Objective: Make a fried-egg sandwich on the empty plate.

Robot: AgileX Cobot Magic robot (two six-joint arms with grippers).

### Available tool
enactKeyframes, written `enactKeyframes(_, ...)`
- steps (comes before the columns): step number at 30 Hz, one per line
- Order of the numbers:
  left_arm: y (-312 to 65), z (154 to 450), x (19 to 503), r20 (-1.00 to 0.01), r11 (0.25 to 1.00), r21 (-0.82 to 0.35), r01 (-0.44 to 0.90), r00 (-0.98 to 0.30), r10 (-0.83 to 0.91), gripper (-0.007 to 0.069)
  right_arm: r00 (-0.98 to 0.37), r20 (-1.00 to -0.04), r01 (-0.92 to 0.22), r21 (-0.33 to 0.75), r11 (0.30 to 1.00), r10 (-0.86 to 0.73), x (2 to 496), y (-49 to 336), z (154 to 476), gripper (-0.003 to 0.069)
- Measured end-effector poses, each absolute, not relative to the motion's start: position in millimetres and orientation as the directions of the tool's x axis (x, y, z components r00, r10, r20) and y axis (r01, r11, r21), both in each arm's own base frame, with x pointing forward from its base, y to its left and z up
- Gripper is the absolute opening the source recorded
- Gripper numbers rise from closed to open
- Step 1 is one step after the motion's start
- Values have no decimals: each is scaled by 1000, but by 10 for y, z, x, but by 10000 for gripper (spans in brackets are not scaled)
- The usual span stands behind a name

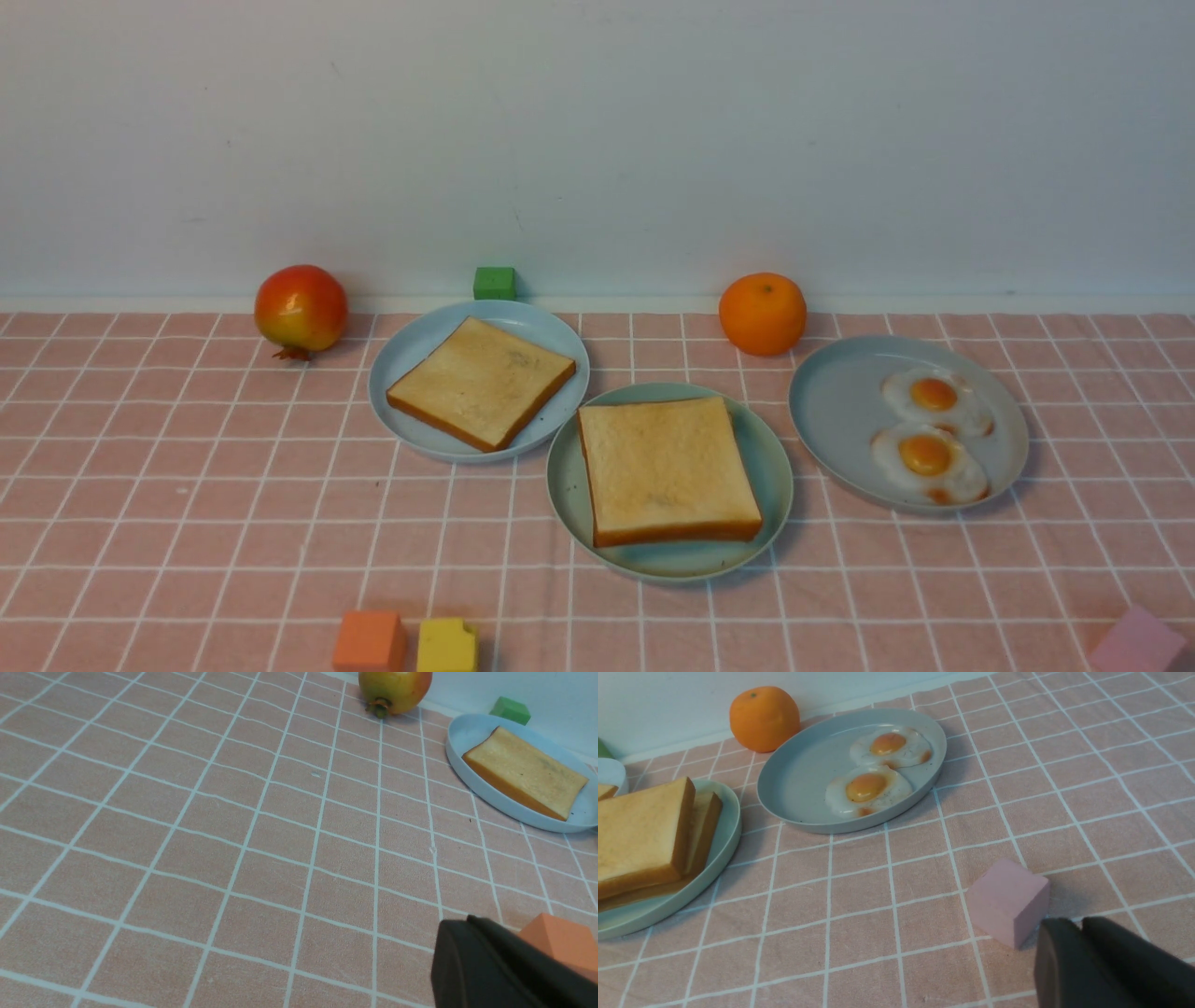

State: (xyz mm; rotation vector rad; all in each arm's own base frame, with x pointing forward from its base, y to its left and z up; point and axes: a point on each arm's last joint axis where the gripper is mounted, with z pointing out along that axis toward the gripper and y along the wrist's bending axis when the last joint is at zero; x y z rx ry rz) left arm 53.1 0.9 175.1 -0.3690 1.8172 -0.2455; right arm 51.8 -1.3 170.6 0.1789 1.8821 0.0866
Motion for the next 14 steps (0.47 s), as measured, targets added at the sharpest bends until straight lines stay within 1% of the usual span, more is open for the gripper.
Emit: enactKeyframes(14, 9, 1751, 531, -895, 927, -354, -123, -245, -374, 19, -305, -938, 80, 150, 985, 167, 518, -13, 1706, 100)
